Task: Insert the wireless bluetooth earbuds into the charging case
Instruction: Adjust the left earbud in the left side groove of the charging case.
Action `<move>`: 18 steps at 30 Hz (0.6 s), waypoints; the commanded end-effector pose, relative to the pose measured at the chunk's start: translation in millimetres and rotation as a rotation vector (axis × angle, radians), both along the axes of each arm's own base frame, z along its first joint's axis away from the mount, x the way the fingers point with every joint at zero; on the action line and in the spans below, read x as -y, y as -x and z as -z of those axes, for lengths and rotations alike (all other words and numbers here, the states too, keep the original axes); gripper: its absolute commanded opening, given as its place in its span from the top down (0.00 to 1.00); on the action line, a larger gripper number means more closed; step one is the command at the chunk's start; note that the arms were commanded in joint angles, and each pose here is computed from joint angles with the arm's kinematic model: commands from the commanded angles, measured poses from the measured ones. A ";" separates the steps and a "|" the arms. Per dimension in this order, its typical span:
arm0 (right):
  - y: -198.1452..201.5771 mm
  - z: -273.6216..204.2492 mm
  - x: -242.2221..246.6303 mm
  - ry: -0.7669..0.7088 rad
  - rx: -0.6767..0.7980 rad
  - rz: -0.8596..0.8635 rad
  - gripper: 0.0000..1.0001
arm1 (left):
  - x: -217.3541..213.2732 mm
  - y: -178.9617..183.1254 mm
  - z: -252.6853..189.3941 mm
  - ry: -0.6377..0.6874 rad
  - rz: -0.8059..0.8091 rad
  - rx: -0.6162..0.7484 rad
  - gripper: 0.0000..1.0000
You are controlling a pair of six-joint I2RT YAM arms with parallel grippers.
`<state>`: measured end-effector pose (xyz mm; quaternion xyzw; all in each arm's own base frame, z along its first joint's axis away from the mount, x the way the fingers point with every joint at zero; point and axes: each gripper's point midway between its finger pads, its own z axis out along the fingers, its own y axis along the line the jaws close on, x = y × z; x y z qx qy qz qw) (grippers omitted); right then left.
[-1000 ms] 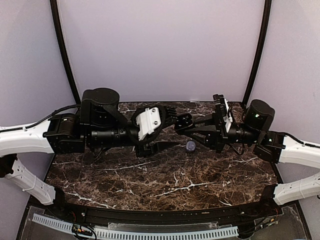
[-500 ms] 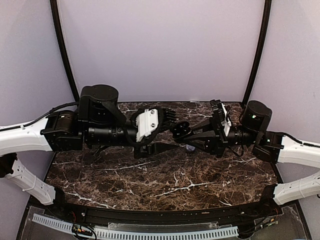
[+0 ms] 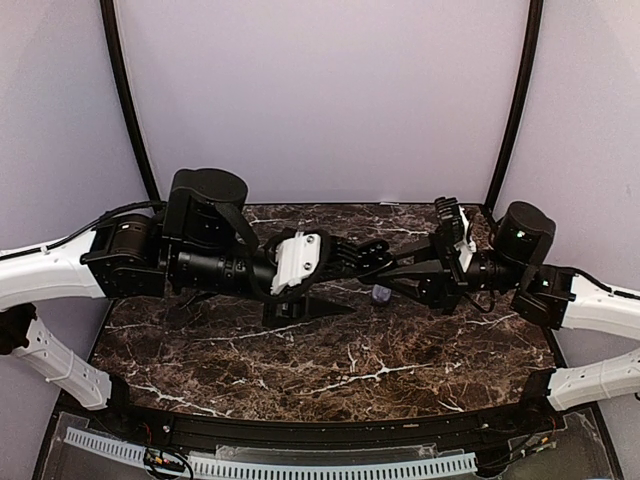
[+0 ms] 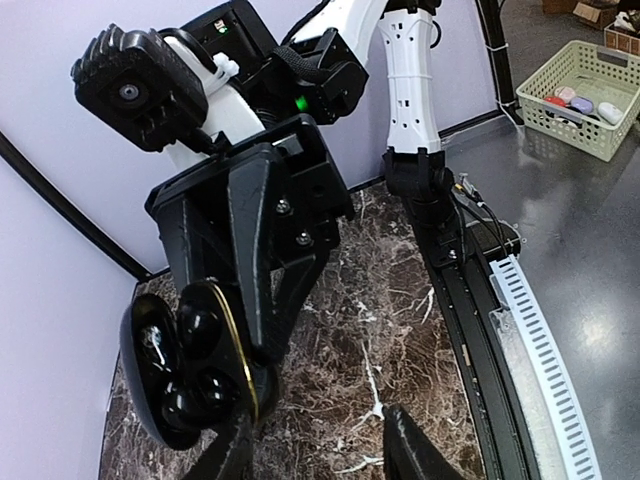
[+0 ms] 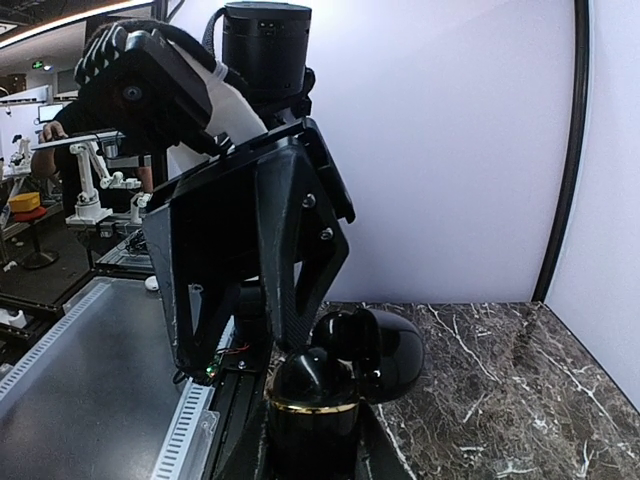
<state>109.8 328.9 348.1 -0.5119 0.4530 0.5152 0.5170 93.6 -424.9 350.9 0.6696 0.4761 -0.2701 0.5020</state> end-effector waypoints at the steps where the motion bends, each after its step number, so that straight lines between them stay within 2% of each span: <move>1: 3.9 -23.0 6.7 -0.090 0.053 -0.008 1.00 | -10.6 13.6 11.6 -0.069 0.064 -0.019 0.58; 3: -1.1 -21.7 5.1 -0.083 0.046 0.015 1.00 | -12.3 6.3 1.2 -0.030 0.016 -0.009 0.57; 6: -11.2 -19.6 4.5 -0.075 0.033 0.071 1.00 | -16.5 -11.2 -27.4 0.108 -0.101 0.008 0.55; 9: -18.8 -20.1 5.1 -0.075 0.026 0.117 1.00 | -19.4 -22.7 -42.0 0.188 -0.179 -0.002 0.62; 18: -17.7 -21.6 7.1 -0.080 0.050 0.123 1.00 | -11.1 -41.8 -37.4 0.191 -0.282 -0.017 0.69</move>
